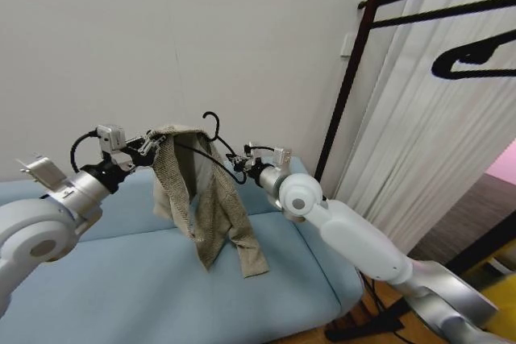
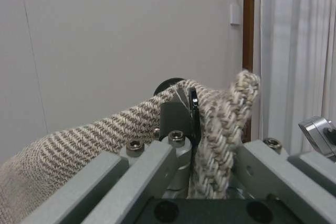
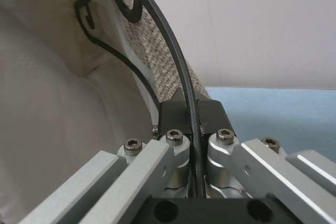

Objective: Pick up the clothes from the sofa and hang them on the clothes hanger.

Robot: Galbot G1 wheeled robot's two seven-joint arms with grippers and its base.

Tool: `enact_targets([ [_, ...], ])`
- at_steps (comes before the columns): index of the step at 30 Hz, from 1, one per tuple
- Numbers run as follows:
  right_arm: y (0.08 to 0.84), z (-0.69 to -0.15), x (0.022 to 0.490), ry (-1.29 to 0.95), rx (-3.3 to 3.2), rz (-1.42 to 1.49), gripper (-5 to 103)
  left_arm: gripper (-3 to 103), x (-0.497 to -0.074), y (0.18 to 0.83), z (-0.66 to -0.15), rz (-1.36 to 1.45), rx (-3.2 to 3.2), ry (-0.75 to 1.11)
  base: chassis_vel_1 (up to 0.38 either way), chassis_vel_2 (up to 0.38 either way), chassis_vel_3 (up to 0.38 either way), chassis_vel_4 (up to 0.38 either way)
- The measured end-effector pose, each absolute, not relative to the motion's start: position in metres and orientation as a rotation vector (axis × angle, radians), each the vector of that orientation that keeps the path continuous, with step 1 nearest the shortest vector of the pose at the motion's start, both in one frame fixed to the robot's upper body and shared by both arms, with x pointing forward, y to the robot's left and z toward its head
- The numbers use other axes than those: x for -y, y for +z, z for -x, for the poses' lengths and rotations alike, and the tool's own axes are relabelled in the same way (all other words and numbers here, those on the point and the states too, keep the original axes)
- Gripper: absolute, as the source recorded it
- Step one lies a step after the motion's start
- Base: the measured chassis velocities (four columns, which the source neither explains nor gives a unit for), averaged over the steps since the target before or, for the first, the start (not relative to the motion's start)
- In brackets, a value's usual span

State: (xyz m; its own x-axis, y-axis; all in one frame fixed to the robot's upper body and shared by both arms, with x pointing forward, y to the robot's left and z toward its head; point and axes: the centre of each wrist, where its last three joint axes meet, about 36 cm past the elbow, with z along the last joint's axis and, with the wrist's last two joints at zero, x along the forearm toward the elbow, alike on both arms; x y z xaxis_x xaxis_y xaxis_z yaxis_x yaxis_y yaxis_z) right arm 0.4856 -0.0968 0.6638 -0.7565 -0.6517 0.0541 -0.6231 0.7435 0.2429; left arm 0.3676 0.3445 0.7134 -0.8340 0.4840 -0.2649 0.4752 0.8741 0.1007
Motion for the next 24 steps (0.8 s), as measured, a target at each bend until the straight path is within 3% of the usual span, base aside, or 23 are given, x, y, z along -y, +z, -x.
enact_targets([
  [11,0.678,-0.488,0.078,-0.388,2.803,-1.125,1,2,-0.336,0.699,-0.362,-0.760,-2.774,0.042,0.000,0.000,0.000,0.000],
  [21,0.707,-0.503,0.119,-0.427,2.906,-1.100,1,-1,-0.347,0.686,-0.372,-0.690,-2.798,0.089,0.000,0.000,0.000,0.000],
  [24,0.712,-0.503,0.130,-0.393,2.932,-1.109,1,12,-0.355,0.680,-0.378,-0.634,-2.821,0.103,0.000,0.000,0.000,0.000],
])
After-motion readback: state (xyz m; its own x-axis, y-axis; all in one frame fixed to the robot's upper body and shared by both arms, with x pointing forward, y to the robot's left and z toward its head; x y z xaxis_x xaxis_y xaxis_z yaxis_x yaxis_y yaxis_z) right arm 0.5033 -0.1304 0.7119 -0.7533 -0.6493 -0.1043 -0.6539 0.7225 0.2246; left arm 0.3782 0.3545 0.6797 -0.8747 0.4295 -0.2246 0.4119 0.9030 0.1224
